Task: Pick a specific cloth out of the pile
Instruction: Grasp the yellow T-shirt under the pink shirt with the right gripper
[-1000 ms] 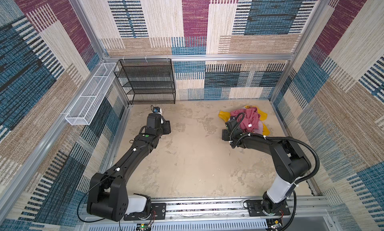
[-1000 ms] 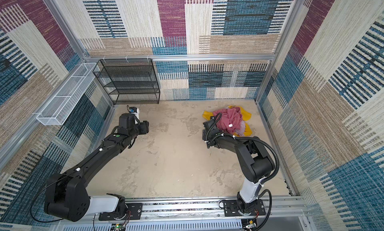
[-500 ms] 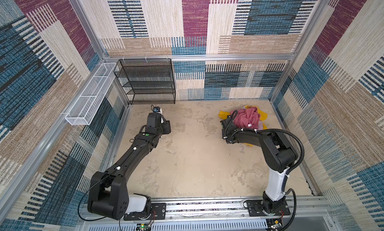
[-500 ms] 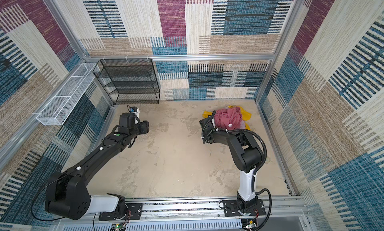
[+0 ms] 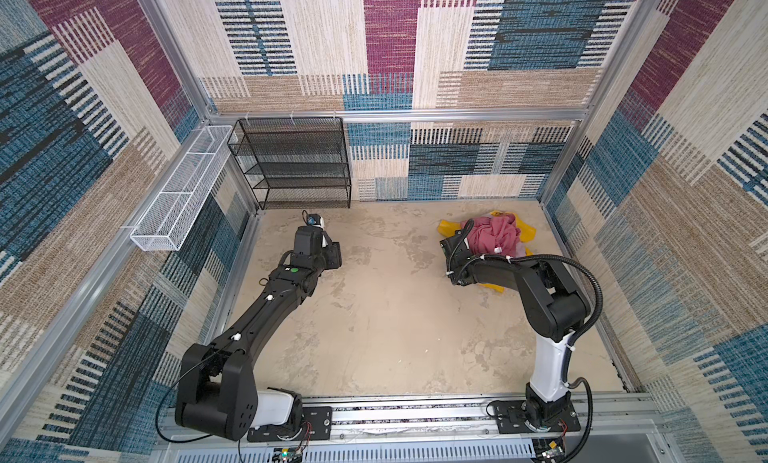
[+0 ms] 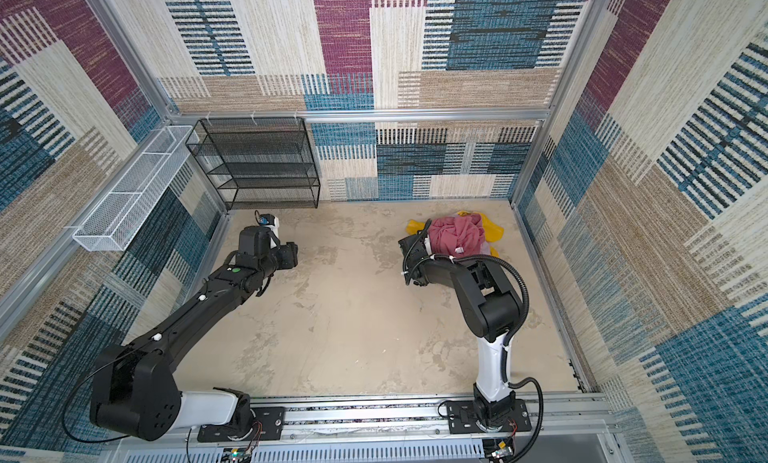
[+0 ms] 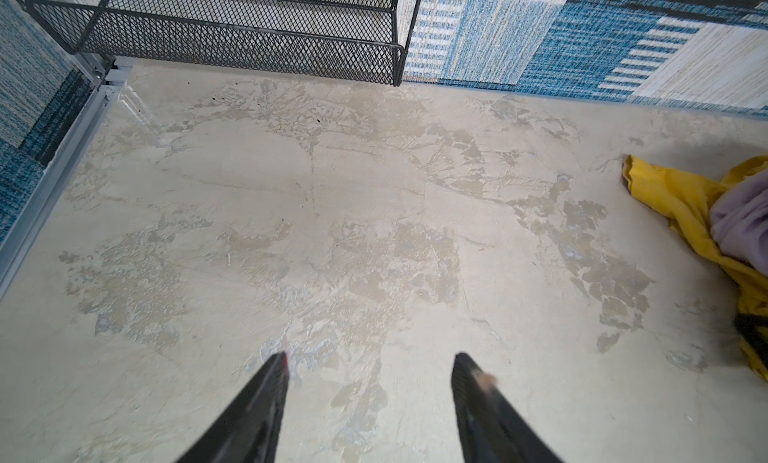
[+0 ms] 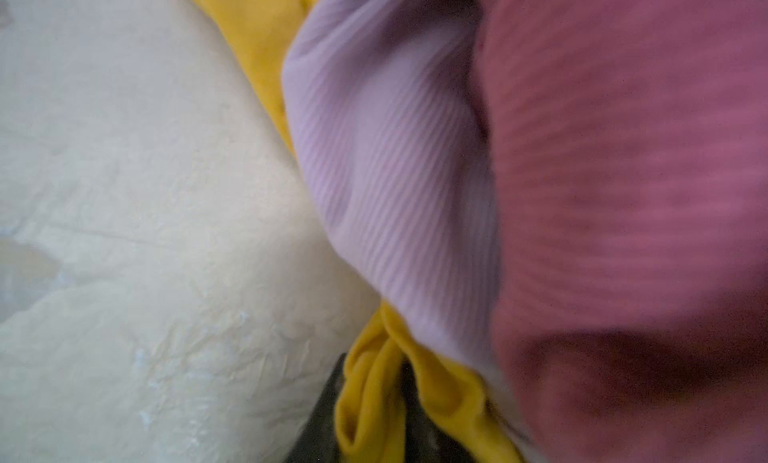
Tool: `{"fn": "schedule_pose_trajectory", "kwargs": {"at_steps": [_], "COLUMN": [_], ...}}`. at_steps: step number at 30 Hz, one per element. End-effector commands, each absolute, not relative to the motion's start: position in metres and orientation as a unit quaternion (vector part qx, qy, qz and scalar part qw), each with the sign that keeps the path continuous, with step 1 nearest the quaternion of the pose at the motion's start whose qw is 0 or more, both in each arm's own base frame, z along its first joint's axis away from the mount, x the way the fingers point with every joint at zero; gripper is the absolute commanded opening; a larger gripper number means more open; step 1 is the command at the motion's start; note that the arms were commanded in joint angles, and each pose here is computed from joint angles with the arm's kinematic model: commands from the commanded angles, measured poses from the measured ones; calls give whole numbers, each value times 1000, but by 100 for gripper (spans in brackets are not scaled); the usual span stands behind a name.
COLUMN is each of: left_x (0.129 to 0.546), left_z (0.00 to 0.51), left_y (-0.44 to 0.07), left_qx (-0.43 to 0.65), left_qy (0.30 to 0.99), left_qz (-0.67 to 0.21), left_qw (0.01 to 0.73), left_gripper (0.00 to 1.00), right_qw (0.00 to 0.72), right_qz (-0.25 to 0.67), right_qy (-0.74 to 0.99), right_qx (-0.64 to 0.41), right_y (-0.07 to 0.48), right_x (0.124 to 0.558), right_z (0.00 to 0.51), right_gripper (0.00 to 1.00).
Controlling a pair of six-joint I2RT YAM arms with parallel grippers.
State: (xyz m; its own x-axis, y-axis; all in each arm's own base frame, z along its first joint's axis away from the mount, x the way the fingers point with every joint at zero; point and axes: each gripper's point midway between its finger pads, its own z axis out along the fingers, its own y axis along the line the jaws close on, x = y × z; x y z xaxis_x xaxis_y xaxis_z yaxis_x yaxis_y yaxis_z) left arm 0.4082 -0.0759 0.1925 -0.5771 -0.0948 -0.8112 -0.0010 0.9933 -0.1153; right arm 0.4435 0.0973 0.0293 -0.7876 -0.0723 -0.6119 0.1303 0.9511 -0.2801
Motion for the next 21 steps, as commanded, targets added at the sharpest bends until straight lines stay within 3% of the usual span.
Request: {"fn": "schedule_pose_trajectory", "kwargs": {"at_steps": [1,21], "left_x": [407,404], "left_z": [193,200], "left_y": [-73,-69], "left_qx": [-27,-30], "left_qy": [886,883], "left_qz": [-43,-36], "left_qw": [461,468], "left_gripper": [66,66], "right_qw": [315,404], "right_qz": [-166,-82], "right_qy": [934,909], "right_qx": [13,55], "right_y": [93,91], "right_x": [437,446], "right_z": [30,126], "right_gripper": [3,0]}}
